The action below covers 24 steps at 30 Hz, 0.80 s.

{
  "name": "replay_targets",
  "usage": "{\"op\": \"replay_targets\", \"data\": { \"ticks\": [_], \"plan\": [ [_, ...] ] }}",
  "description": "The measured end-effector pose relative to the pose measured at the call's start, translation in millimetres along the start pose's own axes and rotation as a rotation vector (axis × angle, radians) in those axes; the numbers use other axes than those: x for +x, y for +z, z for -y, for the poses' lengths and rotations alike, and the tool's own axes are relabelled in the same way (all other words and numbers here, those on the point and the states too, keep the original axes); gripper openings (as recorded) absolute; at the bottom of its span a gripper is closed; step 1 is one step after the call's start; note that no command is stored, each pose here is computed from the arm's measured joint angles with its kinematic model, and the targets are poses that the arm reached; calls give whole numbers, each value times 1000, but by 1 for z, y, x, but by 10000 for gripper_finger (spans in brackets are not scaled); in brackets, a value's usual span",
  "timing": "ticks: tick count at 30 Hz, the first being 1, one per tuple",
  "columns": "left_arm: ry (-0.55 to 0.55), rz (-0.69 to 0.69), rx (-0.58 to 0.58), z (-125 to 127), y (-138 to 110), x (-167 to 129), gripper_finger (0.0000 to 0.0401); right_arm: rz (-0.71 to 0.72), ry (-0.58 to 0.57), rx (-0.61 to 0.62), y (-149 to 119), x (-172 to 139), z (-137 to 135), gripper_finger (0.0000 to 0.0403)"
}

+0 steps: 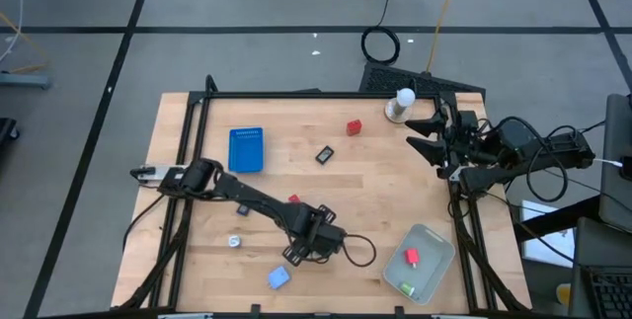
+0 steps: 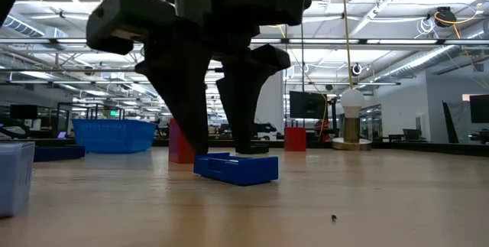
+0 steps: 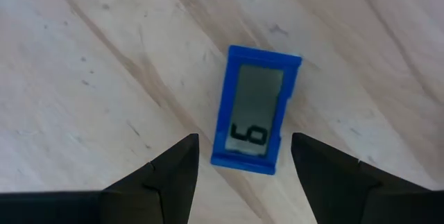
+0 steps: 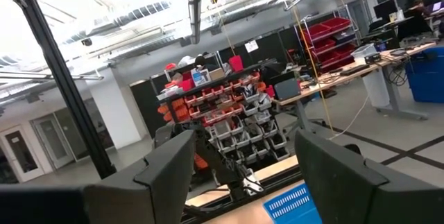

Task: Pick & Place Office items
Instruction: Put the blue digital timer into the blue bin

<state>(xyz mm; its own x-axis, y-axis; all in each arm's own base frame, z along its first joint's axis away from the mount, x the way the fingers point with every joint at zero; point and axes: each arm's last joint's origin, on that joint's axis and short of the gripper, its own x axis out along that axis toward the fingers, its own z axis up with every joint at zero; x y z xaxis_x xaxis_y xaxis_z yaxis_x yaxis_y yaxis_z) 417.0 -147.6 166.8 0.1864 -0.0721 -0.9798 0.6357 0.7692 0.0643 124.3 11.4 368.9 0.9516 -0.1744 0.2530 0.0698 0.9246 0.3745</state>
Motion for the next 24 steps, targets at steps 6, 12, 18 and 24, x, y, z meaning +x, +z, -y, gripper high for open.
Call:
{"op": "replay_targets", "data": {
  "ticks": [6,12,18,24],
  "plan": [
    [9,30,-5,-6,1,0,230,0,-1,-7,0,0,0,242],
    [-5,60,14,-2,5,0,230,0,-1,-11,0,0,0,242],
    [-16,82,45,4,9,0,230,0,-1,-29,0,0,0,242],
    [-27,143,41,2,14,-1,230,1,-2,-30,0,0,0,242]
  ]
}}
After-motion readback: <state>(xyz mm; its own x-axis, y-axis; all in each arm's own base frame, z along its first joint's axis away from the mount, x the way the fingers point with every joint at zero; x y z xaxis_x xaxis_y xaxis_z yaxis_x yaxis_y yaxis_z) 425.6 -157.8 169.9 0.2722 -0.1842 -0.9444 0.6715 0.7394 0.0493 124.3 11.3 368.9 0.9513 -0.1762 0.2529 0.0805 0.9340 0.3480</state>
